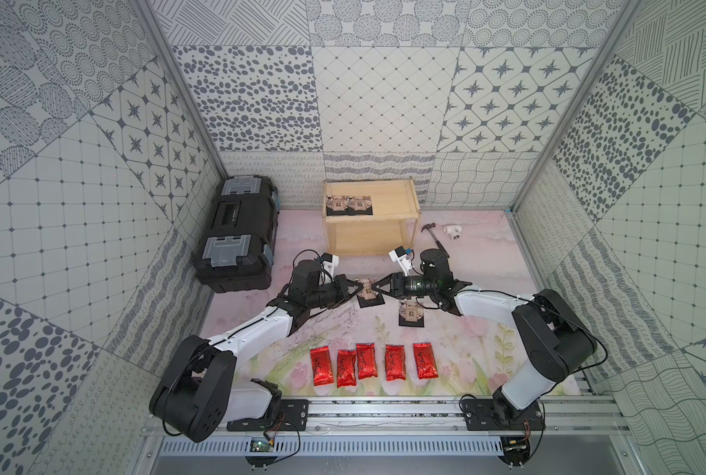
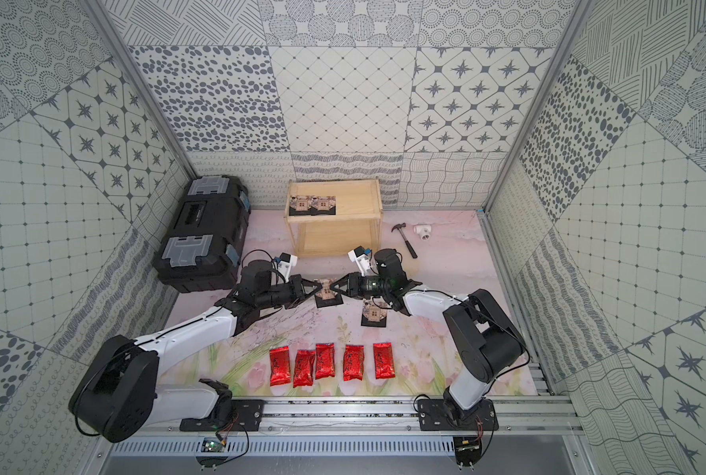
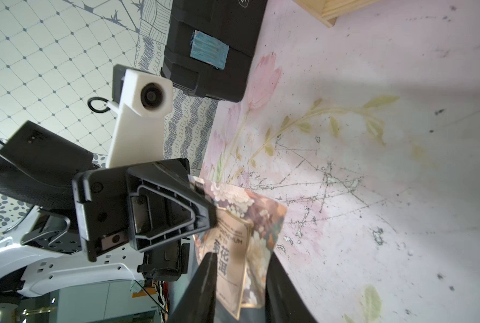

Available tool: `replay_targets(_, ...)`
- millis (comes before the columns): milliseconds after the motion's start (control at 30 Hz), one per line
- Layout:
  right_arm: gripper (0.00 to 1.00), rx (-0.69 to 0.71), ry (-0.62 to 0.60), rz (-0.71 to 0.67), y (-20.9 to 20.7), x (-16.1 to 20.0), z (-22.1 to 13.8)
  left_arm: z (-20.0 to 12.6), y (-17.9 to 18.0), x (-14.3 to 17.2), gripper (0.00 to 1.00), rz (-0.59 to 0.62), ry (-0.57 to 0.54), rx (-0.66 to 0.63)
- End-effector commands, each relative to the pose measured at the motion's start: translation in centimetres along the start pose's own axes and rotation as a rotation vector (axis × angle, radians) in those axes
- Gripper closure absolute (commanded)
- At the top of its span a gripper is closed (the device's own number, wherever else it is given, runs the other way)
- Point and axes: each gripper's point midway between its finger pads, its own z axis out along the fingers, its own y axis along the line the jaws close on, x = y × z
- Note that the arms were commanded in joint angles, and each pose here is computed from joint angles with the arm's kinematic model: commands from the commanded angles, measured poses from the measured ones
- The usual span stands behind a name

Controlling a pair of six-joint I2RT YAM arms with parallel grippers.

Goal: Place the tea bags on the shelf by color
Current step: Pick up the tea bag from the center of the board.

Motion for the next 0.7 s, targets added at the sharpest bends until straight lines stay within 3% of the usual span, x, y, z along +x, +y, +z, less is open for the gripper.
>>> replay_targets(0, 0.61, -0.014, -0.161, 0.03, 2.5, -3.0, -1.4, -0.7, -0.8, -1.2, 1.0, -0.017, -0.072, 0.011)
replay_targets(200, 0.5, 0.005, -0.427, 0.128, 4.4, -3.3, -3.7, -1.8, -2.0, -2.5, 1.0, -0.054, -0.164, 0.066)
replay_targets(367, 0.41, -0.038, -0.559, 0.187, 6.0, -2.4, -5.0, -2.8, -3.7, -4.0, 1.0, -0.078, -0.245, 0.132)
replay_targets(667, 0.37, -0.135, -0.583, 0.268, 7.4, -1.6, -4.4, -4.2, -6.5, -5.8, 1.0, -0.092, -0.319, 0.227)
